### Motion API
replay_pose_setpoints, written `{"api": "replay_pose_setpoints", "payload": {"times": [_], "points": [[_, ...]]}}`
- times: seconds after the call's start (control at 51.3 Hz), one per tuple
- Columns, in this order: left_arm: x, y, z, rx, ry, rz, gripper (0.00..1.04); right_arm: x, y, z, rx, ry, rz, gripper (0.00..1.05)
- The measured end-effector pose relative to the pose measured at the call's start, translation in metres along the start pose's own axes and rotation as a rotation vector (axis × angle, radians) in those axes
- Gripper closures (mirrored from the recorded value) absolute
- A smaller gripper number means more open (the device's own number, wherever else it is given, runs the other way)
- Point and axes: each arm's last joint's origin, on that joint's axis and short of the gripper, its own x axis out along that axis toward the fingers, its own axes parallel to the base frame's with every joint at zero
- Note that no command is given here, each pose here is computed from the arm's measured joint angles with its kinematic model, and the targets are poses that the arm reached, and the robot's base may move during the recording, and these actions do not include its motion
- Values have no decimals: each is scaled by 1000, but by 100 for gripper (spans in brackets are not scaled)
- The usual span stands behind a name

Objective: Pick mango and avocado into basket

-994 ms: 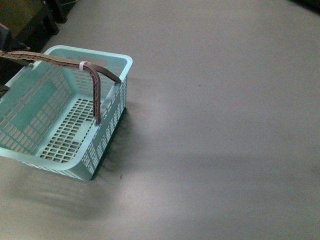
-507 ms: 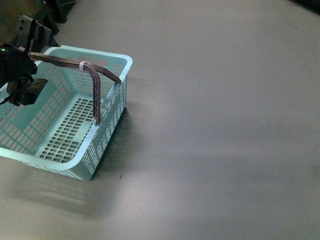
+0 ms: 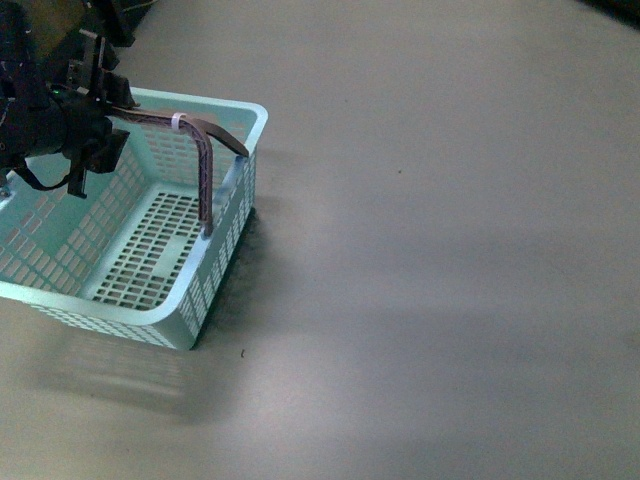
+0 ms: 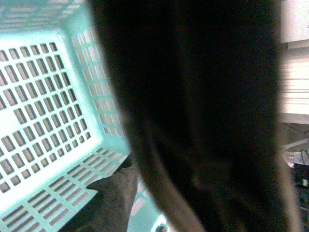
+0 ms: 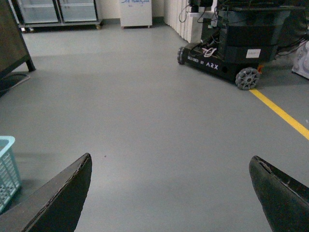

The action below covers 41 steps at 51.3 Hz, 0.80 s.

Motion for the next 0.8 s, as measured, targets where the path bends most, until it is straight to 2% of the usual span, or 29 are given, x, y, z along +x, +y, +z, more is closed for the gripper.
{"api": "replay_pose_setpoints", "payload": {"times": [0.195,0.253,0.565,0.799], "points": [[-4,-8,2,-50,-25,-14,92,0,0,0,0,0,0,9],[-11,-8,1,-107,-19,-9,99,0,0,0,0,0,0,9],[-72,-2,-4,-136,-17,40,100,0,0,0,0,0,0,9],[-151,-20,10,-176,-55,16,101,0,0,0,0,0,0,9]]}}
